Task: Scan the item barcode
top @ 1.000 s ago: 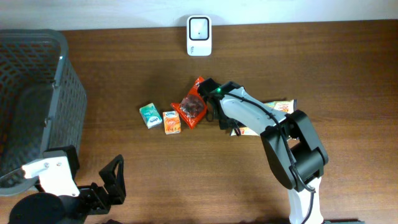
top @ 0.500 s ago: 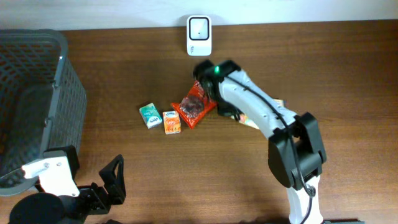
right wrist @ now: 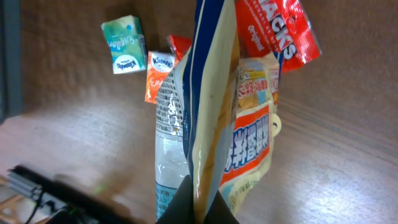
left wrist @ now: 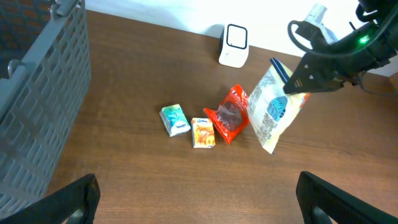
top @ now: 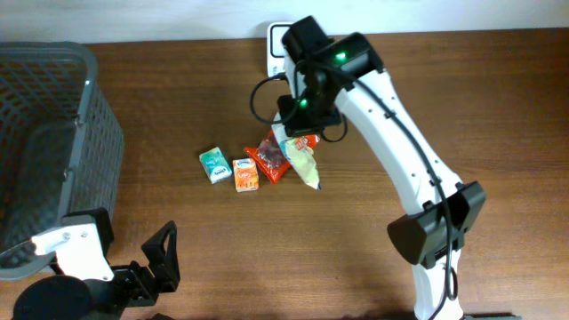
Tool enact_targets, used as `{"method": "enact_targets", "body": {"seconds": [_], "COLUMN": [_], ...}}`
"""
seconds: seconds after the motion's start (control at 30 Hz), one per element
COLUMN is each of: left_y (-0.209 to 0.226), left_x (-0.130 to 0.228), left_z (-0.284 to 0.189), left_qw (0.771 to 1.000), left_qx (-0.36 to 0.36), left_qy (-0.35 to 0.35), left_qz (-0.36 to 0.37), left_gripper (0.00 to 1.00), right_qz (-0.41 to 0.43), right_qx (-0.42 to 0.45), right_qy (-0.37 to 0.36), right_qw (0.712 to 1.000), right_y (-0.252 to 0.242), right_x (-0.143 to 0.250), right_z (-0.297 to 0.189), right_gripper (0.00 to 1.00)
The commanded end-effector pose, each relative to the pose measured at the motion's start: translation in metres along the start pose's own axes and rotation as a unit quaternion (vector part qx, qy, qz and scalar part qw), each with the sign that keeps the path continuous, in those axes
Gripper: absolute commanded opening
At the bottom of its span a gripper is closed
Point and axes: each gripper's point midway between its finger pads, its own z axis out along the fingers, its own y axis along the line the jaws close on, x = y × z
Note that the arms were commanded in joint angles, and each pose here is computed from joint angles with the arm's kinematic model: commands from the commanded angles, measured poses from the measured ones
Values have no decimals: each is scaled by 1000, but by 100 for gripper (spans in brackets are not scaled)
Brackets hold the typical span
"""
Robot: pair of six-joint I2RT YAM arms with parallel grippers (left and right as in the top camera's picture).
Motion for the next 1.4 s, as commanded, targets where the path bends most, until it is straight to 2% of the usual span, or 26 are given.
{"method": "enact_targets", "body": {"seconds": [0.0,0.07,0.27,0.37,0.43,0.6,0.67,0.73,0.8,0.87,0.9,1.07,1.1,1.13,1.2,1.3,1.33,1.37], "left_y": [0,0,0,0,0,0,0,0,0,0,0,0,0,0,0,0,0,0], "left_x": [1,1,1,1,1,1,1,1,1,1,1,1,1,1,1,1,1,1], "left_z": [1,1,1,1,1,1,1,1,1,1,1,1,1,1,1,1,1,1], "left_qw": [1000,1000,1000,1000,1000,1000,1000,1000,1000,1000,1000,1000,1000,1000,1000,1000,1000,1000], "left_qx": [1,1,1,1,1,1,1,1,1,1,1,1,1,1,1,1,1,1], "left_qy": [2,1,2,2,2,1,2,1,2,1,2,1,2,2,1,2,2,2], "left_qz": [-6,-5,-5,-5,-6,-5,-5,-5,-5,-5,-5,-5,-5,-5,-5,-5,-5,-5], "left_gripper": [99,99,99,99,99,99,99,99,99,99,99,99,99,99,99,99,99,99], "right_qz": [9,3,76,126,157,218,232,239,239,237,235,235,235,229,213,199,192,189], "right_qx": [-49,-73,-83,-38,28,86,96,101,108,126,137,159,154,145,132,124,124,124], "right_qy": [12,30,74,71,62,54,51,51,48,49,52,66,67,69,72,66,66,69], "right_qw": [999,997,991,989,985,971,967,964,964,962,961,957,957,960,965,970,971,972], "right_y": [-15,-25,-88,-147,-197,-266,-280,-287,-289,-291,-293,-295,-293,-289,-280,-270,-267,-263], "right_x": [-1,4,17,22,25,40,45,47,48,49,51,57,58,57,55,47,45,44], "right_z": [-9,-6,26,34,27,7,2,0,-5,-11,-14,-18,-18,-17,-13,-5,1,5], "right_gripper": [4,4,4,4,4,4,12,13,18,27,36,49,59,62,59,39,27,23]}}
